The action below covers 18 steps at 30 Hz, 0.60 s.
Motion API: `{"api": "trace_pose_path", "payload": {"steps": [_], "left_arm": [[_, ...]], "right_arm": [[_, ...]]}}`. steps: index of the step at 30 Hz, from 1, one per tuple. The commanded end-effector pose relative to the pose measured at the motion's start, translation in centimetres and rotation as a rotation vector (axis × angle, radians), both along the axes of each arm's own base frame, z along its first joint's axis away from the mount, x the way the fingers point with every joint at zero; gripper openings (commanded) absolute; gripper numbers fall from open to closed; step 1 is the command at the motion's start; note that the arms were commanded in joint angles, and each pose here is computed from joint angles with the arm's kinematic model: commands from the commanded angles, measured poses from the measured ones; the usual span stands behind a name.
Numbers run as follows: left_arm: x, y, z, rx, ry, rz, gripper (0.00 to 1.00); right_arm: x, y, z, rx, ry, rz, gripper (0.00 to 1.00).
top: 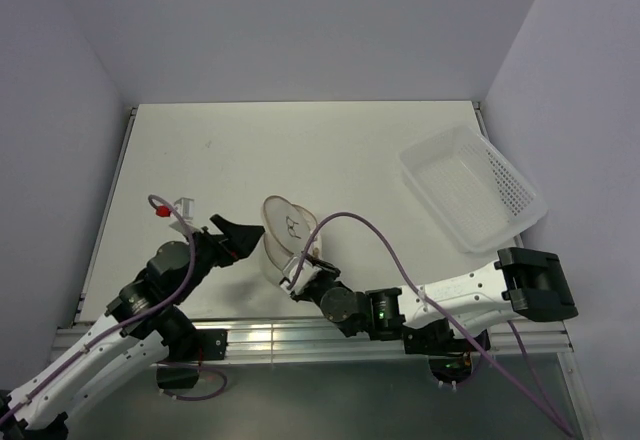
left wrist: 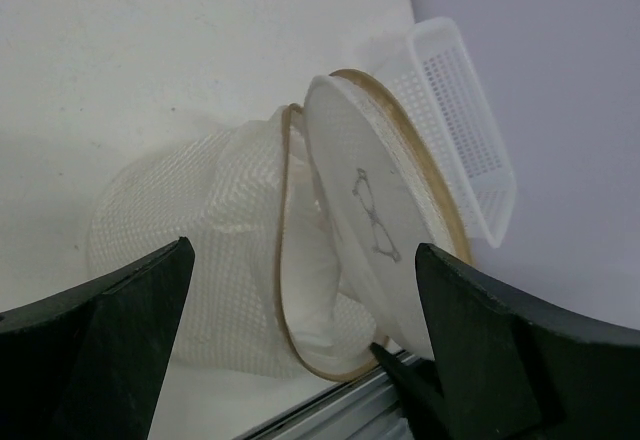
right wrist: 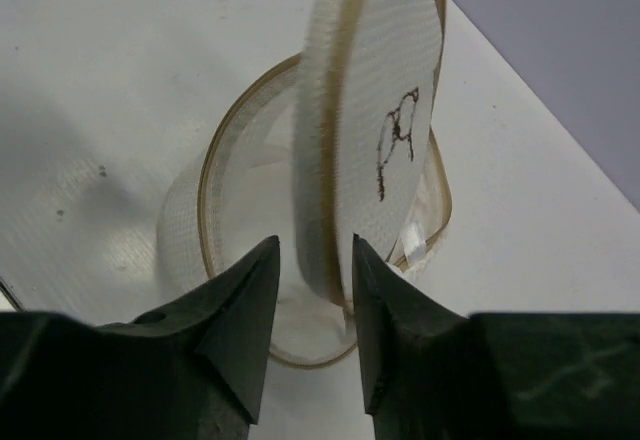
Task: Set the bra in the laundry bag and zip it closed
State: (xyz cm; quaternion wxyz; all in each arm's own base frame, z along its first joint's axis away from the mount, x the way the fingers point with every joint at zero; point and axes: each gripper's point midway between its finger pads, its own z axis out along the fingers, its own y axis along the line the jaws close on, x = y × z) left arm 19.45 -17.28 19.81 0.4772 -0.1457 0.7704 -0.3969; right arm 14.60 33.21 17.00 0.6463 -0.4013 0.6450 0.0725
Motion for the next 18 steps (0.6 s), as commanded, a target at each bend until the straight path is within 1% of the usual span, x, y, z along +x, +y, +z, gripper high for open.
{"api": "trace_pose_path", "payload": {"steps": [1, 2, 3, 5, 9, 10, 11, 13, 14, 15, 16, 17, 18], "left_arm": [[-0.4, 0.7, 2.4, -0.086, -0.055, 0.02, 0.99], [-0.5, 1.1, 2.2, -0.084, -0.053, 0.036, 0.99], [-0.6, 1.4, 2.0, -0.08, -0.042, 0.047, 0.99], [-0.6, 1.9, 2.3, -0.076, -0.046, 0.061, 0.99], [-0.9, 2.2, 2.5, -0.072, -0.059, 0.062, 0.99], [-0.9, 2.1, 2.4, -0.069, -0.06, 0.054, 0.99], [-1.0, 1.6, 2.0, -0.057, -0.044, 0.031, 0.99], [-0.9, 1.1, 1.2, -0.038, -0.013, 0.014, 0.99], [-0.8, 0.7, 0.3, -0.017, 0.013, 0.004, 0.99], [-0.9, 0.5, -0.2, -0.011, 0.028, -0.003, 0.99], [-0.8, 0.4, -0.5, -0.005, 0.037, -0.001, 0.98], [-0.8, 0.5, -1.2, 0.004, 0.048, 0.004, 0.95], [-0.6, 0.7, -1.5, 0.008, 0.049, 0.018, 0.94]], "right_arm": [[-0.3, 0.4, 1.7, 0.033, -0.002, -0.014, 0.45], [-0.5, 0.5, 1.7, 0.034, 0.008, -0.003, 0.5], [-0.7, 0.7, 2.3, 0.065, 0.026, 0.007, 0.51], [-1.5, 1.2, 2.3, 0.061, 0.055, 0.066, 0.51], [-2.0, 1.1, 4.0, 0.135, 0.085, 0.1, 0.52], [-2.1, 1.0, 4.5, 0.156, 0.095, 0.108, 0.6], [-1.8, 0.9, 5.0, 0.183, 0.11, 0.107, 0.65], [-2.3, 1.0, 6.4, 0.279, 0.197, 0.181, 0.69], [-0.5, 0.3, 7.0, 0.327, 0.228, 0.151, 0.71], [0.0, 0.0, 8.2, 0.433, 0.306, 0.146, 0.73], [0.2, -0.2, 7.9, 0.437, 0.369, 0.171, 0.74], [1.5, -0.9, 8.1, 0.483, 0.397, 0.119, 0.74], [3.4, -2.3, 8.3, 0.558, 0.434, 0.03, 0.77]]}}
